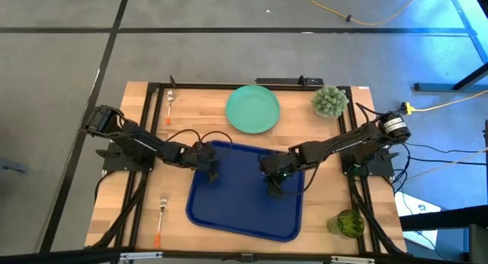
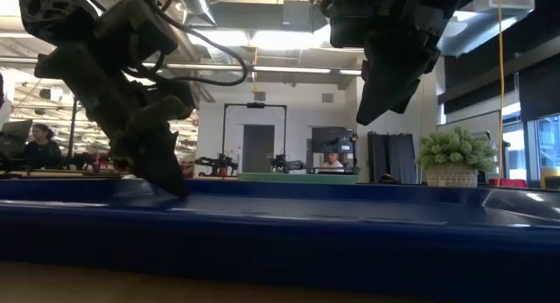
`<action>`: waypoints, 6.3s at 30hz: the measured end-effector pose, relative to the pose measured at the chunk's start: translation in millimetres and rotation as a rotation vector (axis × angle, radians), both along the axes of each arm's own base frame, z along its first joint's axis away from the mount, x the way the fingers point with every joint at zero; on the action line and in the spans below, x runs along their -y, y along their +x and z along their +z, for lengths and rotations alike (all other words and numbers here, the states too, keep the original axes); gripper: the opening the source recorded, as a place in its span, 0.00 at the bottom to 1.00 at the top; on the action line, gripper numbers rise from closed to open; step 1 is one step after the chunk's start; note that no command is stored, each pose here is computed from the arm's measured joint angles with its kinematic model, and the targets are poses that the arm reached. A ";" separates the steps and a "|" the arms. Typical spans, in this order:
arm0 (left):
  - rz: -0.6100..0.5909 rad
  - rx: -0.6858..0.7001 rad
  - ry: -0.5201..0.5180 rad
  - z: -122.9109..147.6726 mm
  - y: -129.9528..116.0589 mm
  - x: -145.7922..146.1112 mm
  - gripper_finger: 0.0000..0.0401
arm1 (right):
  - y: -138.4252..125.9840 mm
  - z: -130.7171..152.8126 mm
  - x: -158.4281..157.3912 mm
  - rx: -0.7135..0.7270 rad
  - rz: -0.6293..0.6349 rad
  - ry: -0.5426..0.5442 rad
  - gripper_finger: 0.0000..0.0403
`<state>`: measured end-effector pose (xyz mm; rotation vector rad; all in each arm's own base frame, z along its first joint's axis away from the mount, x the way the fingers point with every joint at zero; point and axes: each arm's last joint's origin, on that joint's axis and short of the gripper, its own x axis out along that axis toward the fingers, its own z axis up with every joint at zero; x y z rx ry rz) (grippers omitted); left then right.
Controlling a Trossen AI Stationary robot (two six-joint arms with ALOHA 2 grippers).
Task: Pick and place plate/cup/fork/spoon on tray
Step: Move the blue tray to the center of the table, then put the green plate on the blue tray
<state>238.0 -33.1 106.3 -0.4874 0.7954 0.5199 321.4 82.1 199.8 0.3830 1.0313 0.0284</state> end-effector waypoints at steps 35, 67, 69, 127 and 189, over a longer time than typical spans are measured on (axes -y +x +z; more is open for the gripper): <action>-0.118 0.019 0.066 100.0 9.1 27.2 0.00 | -13.1 -52.5 40.3 -0.438 -0.457 -0.022 0.01; -0.118 0.021 0.066 100.2 9.2 27.2 0.00 | -9.1 -63.7 91.9 -0.443 -0.392 -0.235 0.01; -0.118 0.021 0.066 100.2 9.2 27.2 0.00 | -9.0 -63.7 93.7 -0.442 -0.388 -0.236 0.01; -0.193 0.000 0.022 99.5 8.9 29.5 0.00 | 32.3 32.7 111.7 -0.337 0.398 -0.687 0.32; -0.071 -0.015 0.101 100.0 15.4 -8.9 0.00 | -2.6 -57.1 209.5 -0.215 0.612 -0.781 0.19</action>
